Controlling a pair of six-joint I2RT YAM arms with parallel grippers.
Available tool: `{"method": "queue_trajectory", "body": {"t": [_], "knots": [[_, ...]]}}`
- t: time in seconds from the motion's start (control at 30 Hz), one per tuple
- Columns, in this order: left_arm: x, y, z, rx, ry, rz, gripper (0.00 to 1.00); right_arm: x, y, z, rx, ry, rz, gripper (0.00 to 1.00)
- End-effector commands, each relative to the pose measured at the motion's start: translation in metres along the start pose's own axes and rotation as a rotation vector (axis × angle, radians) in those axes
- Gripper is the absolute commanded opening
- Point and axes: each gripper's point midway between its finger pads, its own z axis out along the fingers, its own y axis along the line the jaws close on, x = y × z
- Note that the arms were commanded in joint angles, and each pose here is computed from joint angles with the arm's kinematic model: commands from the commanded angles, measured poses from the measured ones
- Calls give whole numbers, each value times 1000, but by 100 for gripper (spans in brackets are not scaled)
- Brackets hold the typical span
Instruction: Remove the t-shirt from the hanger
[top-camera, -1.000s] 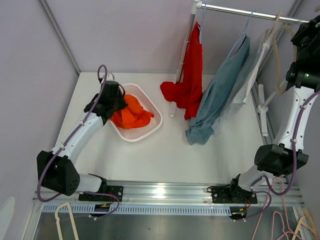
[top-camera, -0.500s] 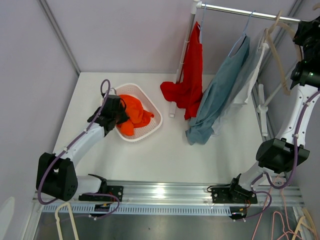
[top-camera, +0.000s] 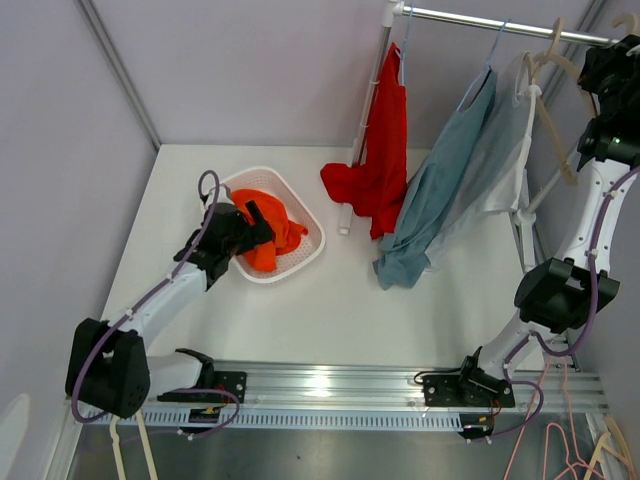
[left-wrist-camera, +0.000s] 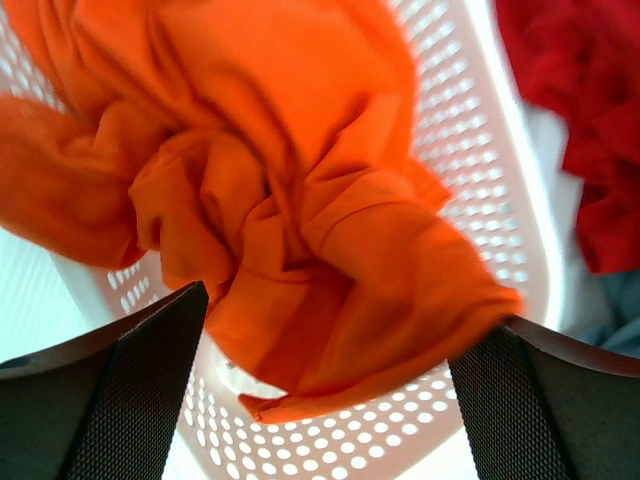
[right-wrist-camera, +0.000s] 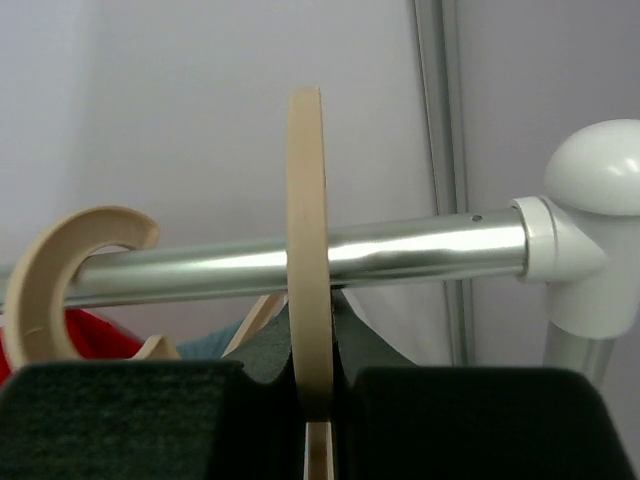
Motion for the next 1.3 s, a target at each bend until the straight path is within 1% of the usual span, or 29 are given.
{"method": "queue_trajectory", "body": {"t": [0.0, 0.17, 0.3, 0.33, 0.4, 0.43, 0.5, 0.57, 0.67, 0.7, 0.8, 0.83, 0.9, 0.93, 1.0, 1.03, 1.07, 1.1, 1.13, 1.17, 1.2, 1.23, 1.27], "knots": [[-39, -24, -17, 83, -153, 2, 99, -24, 8, 4, -46, -73, -38, 0], [-42, -25, -24, 85, -182, 13, 100, -11, 4, 4, -33, -39, -50, 0], [-39, -24, -25, 78, -177, 20, 100, -2, 1, -2, -14, -13, -43, 0], [-39, -26, -26, 83, -179, 21, 100, 7, -3, -3, 0, 3, -36, 0], [-37, -27, -27, 83, -174, 26, 99, 7, -2, -8, 11, 3, -31, 0], [-37, -28, -28, 87, -178, 31, 100, 14, -5, -9, 16, 15, -31, 5], [-36, -29, -30, 85, -176, 37, 99, 16, -5, -12, 24, 25, -28, 12], [-37, -30, -35, 92, -187, 38, 100, 19, -6, -14, 31, 42, -26, 14], [-39, -33, -42, 98, -206, 43, 99, 15, -4, -20, 33, 45, -29, 17], [-39, -34, -44, 101, -206, 46, 99, 10, 0, -23, 27, 37, -32, 20], [-41, -34, -50, 103, -217, 52, 99, -2, 8, -34, 35, 31, -47, 41], [-43, -34, -53, 103, -226, 53, 99, -6, 12, -37, 35, 23, -51, 53], [-43, -34, -56, 103, -230, 57, 99, -17, 13, -43, 76, 0, -68, 60], [-43, -33, -57, 100, -229, 59, 100, -25, 16, -50, 97, -10, -84, 65], [-46, -34, -64, 106, -244, 59, 100, -38, 24, -56, 113, -31, -99, 70], [-46, -32, -65, 99, -240, 64, 100, -39, 27, -60, 111, -16, -108, 75], [-46, -33, -68, 102, -243, 65, 100, -40, 31, -62, 100, -8, -107, 76], [-48, -33, -72, 105, -255, 61, 100, -34, 35, -64, 87, 29, -99, 76], [-49, -33, -74, 106, -260, 62, 100, -46, 46, -67, 52, 18, -99, 74], [-50, -34, -77, 114, -267, 63, 99, -35, 51, -64, 46, 57, -72, 75], [-50, -35, -79, 117, -269, 61, 99, -37, 52, -64, 43, 59, -65, 75], [-50, -36, -80, 119, -270, 65, 100, -42, 65, -64, 0, 54, -60, 74], [-50, -37, -82, 123, -272, 66, 100, -38, 68, -61, -13, 65, -49, 76]]}}
